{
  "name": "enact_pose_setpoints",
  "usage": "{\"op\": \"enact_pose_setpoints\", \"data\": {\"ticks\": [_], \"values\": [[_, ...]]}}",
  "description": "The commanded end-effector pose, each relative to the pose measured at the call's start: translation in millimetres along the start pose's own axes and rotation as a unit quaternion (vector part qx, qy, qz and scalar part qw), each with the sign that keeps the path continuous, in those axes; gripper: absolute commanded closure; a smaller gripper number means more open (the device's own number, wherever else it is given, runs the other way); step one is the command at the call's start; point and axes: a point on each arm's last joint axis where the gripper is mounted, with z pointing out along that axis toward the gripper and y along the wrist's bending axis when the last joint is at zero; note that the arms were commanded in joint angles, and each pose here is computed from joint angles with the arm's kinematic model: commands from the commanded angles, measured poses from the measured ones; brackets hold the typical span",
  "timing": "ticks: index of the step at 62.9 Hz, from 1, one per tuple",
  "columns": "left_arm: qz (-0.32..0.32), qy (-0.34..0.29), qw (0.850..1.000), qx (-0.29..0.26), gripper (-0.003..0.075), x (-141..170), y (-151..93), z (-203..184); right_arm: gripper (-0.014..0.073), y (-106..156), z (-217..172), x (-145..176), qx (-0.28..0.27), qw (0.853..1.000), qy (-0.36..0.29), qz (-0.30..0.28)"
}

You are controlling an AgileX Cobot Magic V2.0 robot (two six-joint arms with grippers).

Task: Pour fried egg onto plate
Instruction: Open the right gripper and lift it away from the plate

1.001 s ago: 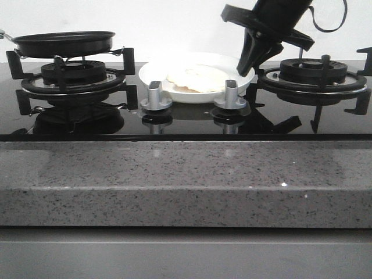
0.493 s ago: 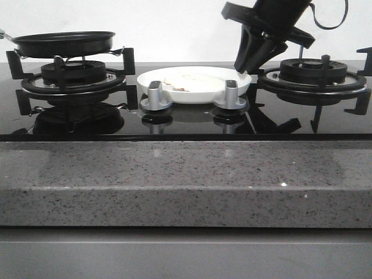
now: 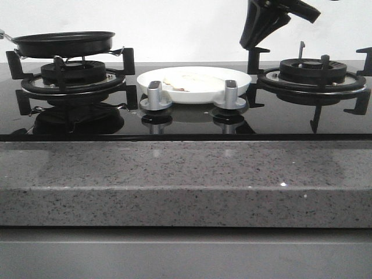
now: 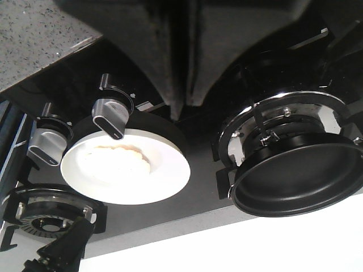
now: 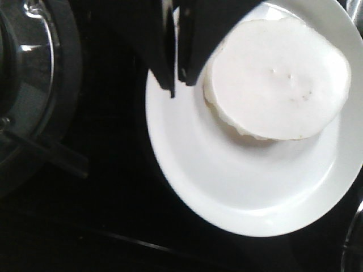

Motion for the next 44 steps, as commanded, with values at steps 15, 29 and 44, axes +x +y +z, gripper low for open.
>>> {"op": "enact_pose_setpoints", "data": {"ticks": [15,29,44], "values": [[-0.009,-0.042,0.999,-0.018,0.0741,-14.6,3.0,-2.7,0.0666,19.4,-55.2,-8.5,-0.002,0.996,-0.073,-0.041],[-0.009,-0.042,0.999,-0.018,0.0741,-14.6,3.0,-2.7,0.0664,30.9,-86.2,0.1,0.051,0.988,-0.12,-0.084],[-0.009,-0.042,0.999,-0.018,0.0741,-14.4,3.0,-2.3,0.0664,57.5,-107.7,41.8,0.09,0.967,-0.197,-0.131]]}}
